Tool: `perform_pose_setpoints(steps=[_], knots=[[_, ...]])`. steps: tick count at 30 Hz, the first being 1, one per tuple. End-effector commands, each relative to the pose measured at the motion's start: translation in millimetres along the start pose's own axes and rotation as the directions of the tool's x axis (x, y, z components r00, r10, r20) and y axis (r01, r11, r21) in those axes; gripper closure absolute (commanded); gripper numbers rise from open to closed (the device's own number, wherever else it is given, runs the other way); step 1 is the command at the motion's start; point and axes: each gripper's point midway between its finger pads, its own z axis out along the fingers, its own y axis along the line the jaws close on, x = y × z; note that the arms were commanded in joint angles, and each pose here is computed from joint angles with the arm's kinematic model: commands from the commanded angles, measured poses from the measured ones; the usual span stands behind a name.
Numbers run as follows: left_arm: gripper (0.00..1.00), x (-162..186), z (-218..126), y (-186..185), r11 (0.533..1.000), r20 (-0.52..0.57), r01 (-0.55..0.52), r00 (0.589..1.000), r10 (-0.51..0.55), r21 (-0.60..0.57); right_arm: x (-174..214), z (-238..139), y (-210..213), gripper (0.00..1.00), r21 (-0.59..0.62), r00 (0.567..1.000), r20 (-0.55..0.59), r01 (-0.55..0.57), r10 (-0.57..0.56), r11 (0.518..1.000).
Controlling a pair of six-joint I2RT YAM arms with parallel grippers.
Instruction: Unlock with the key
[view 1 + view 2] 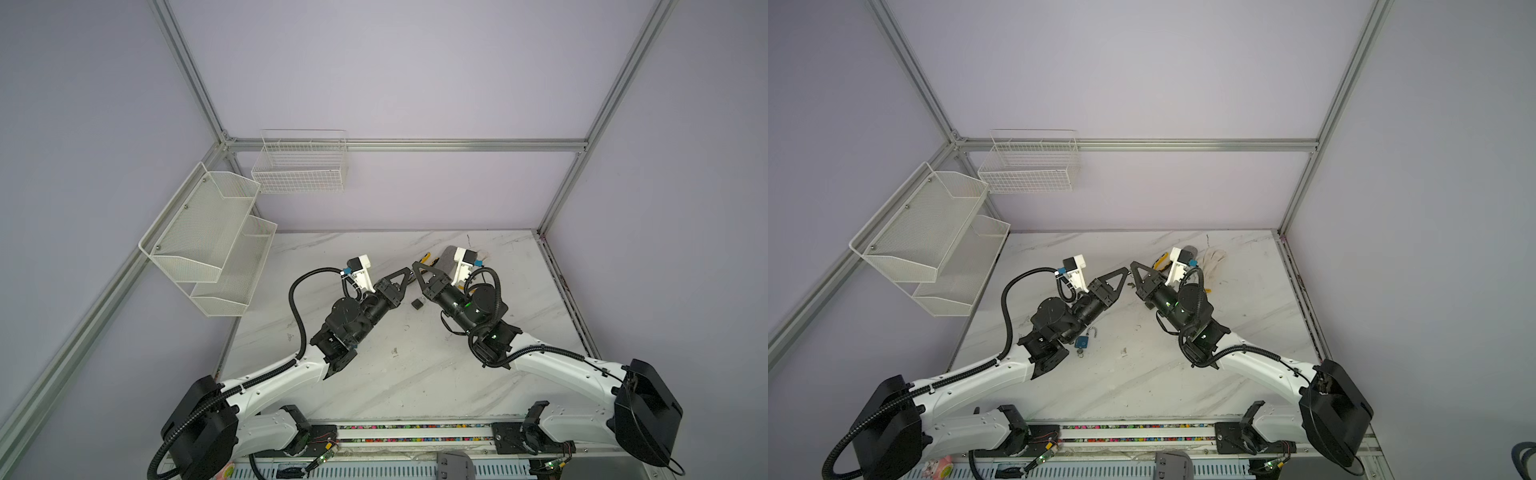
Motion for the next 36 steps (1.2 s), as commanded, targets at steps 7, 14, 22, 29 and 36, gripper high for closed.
perform_pose_setpoints(steps=[7, 14, 22, 29, 36], knots=[[1.0, -3, -2, -5, 0.999, 0.011, -0.045, 0.999, 0.045, -0.001, -12, -9, 17, 0.98, -0.033, 0.997, 0.044, 0.06, -0.058, 0.998], [1.0, -4, -8, 13, 0.987, -0.072, -0.138, 0.988, 0.133, -0.077, -22, -21, 25, 0.63, -0.021, 0.991, 0.034, 0.127, -0.126, 0.992], [1.0, -1, -8, 18, 0.929, -0.352, -0.368, 0.868, 0.352, 0.021, -15, -31, 19, 0.52, -0.101, 0.949, -0.192, 0.233, -0.249, 0.967], [1.0, 9, 6, 18, 0.871, -0.512, -0.465, 0.716, 0.475, 0.158, 13, -45, -7, 0.47, -0.19, 0.857, -0.414, 0.248, -0.307, 0.95], [1.0, 10, 14, 11, 0.84, -0.522, -0.459, 0.66, 0.541, 0.291, 19, -51, -30, 0.47, -0.224, 0.8, -0.486, 0.274, -0.351, 0.935]])
